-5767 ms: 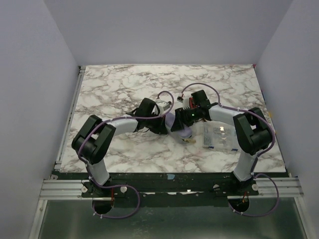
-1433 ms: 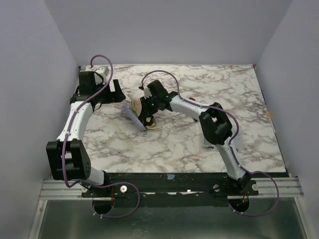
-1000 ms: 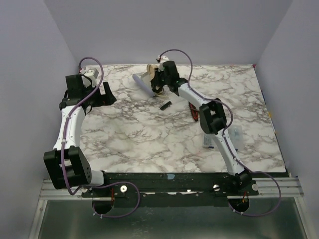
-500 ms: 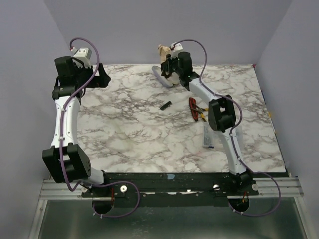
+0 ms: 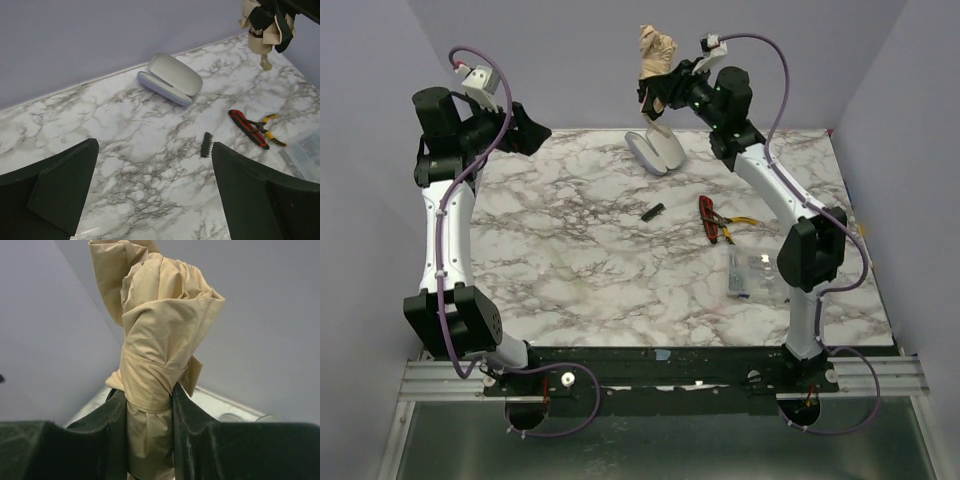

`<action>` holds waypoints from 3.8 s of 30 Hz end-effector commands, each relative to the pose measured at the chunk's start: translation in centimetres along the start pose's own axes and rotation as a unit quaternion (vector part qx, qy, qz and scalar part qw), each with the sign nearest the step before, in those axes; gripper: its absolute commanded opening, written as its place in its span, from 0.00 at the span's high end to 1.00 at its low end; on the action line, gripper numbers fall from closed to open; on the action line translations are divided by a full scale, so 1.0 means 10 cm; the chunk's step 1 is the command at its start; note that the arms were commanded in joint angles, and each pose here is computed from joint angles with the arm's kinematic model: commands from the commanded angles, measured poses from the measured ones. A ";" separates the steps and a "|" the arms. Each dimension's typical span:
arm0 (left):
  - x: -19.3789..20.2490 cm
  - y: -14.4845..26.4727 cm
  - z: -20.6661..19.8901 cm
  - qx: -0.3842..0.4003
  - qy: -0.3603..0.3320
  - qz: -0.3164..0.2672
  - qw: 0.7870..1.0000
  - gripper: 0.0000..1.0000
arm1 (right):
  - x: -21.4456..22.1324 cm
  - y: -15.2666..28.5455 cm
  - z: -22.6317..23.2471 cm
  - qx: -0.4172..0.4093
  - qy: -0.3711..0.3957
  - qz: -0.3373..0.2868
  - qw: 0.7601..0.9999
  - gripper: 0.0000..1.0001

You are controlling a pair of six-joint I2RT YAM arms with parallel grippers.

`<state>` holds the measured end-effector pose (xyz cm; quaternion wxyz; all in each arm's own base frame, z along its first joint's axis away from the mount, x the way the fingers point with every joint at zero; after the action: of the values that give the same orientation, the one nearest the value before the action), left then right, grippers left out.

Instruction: Open the umbrella

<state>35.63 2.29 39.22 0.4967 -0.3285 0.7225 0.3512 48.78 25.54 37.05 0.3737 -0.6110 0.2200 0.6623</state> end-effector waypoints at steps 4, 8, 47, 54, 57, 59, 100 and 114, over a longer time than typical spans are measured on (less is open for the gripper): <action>0.29 -0.24 -0.71 0.157 -0.001 0.023 0.987 0.01 | -0.28 0.60 0.31 0.049 -0.217 0.016 0.975 1.00; 0.51 -0.54 -1.12 0.204 0.045 0.051 0.977 0.02 | -0.24 0.89 0.39 0.078 -0.256 0.040 0.963 1.00; 1.19 -1.10 -2.05 0.316 0.137 0.100 0.933 1.00 | -0.62 1.19 0.31 0.142 -0.226 -0.088 0.960 1.00; 1.30 -1.01 -2.03 0.313 0.104 0.122 0.936 1.00 | -0.74 1.17 0.24 0.134 -0.187 -0.120 0.966 1.00; 1.36 -0.96 -2.01 0.310 0.083 0.131 0.938 1.00 | -0.81 1.19 0.21 0.134 -0.163 -0.133 0.968 1.00; 1.41 -0.93 -2.00 0.316 0.071 0.142 0.936 1.00 | -0.84 1.20 0.19 0.129 -0.154 -0.139 0.970 1.00; 0.85 -1.14 -2.08 0.416 0.108 0.099 0.897 0.45 | -1.09 1.30 0.66 -0.165 -0.189 -0.109 0.962 1.00; 1.09 -1.10 -2.12 0.436 0.126 0.149 0.879 0.65 | -1.20 1.19 0.60 -0.163 -0.180 -0.136 0.960 1.00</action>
<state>31.87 -22.32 34.50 0.4613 -0.0541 0.8853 0.0244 35.79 20.27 43.29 0.3570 -0.5228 0.0121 0.7740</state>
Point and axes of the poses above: each gripper's point midway between its finger pads, its own y axis back along the fingers, its own z axis along the line the jaws close on, x = y × z, the point moved 10 cm from there along y, back along the fingers, and after that the axes turned 4 degrees about y, right-handed, at the moved point
